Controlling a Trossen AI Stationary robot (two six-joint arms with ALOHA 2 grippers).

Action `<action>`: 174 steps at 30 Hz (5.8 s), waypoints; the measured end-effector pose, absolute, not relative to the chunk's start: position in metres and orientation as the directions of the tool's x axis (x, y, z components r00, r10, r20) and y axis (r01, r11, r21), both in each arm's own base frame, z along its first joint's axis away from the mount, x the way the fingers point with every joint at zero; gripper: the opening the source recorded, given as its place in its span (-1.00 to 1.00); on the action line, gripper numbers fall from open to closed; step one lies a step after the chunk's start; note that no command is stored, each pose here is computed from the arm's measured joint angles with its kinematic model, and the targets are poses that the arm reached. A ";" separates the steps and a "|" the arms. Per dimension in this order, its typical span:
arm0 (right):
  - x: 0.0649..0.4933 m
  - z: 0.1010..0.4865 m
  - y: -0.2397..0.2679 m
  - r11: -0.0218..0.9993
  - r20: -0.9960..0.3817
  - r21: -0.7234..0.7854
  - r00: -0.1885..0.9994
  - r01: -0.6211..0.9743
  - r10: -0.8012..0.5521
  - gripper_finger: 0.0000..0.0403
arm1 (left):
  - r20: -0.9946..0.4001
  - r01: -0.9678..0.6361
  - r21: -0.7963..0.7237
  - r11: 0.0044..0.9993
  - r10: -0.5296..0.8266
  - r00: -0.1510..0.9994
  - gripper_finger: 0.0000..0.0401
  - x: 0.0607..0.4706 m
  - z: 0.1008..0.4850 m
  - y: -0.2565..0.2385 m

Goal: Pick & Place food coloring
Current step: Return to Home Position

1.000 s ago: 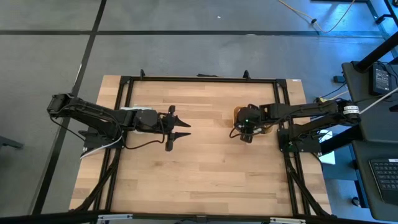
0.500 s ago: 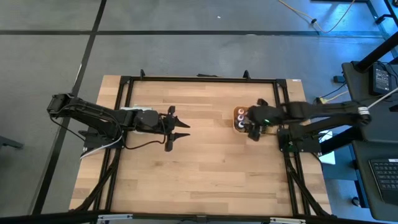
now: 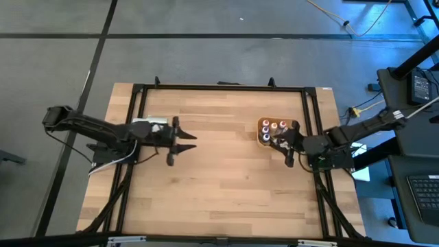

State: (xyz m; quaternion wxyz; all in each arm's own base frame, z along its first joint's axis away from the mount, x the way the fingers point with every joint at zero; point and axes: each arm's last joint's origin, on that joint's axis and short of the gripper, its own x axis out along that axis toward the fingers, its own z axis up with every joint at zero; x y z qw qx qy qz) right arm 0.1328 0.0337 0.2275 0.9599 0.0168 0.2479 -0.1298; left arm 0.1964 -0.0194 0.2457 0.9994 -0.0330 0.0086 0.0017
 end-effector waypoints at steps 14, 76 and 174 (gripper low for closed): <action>0.105 0.205 0.023 0.977 -0.271 0.004 0.941 0.212 -0.203 0.04 | 0.118 -0.008 -0.125 0.992 0.022 0.993 -0.29 0.139 0.227 -0.012; 0.088 0.171 0.020 0.960 -0.154 -0.280 0.986 0.014 -0.060 0.05 | 0.174 -0.218 -0.137 0.966 0.240 0.955 -0.29 0.095 0.183 -0.001; 0.087 0.178 0.040 0.825 0.124 -0.190 0.821 -0.532 0.558 0.05 | 0.174 -0.217 -0.137 0.967 0.239 0.955 -0.29 0.095 0.183 -0.001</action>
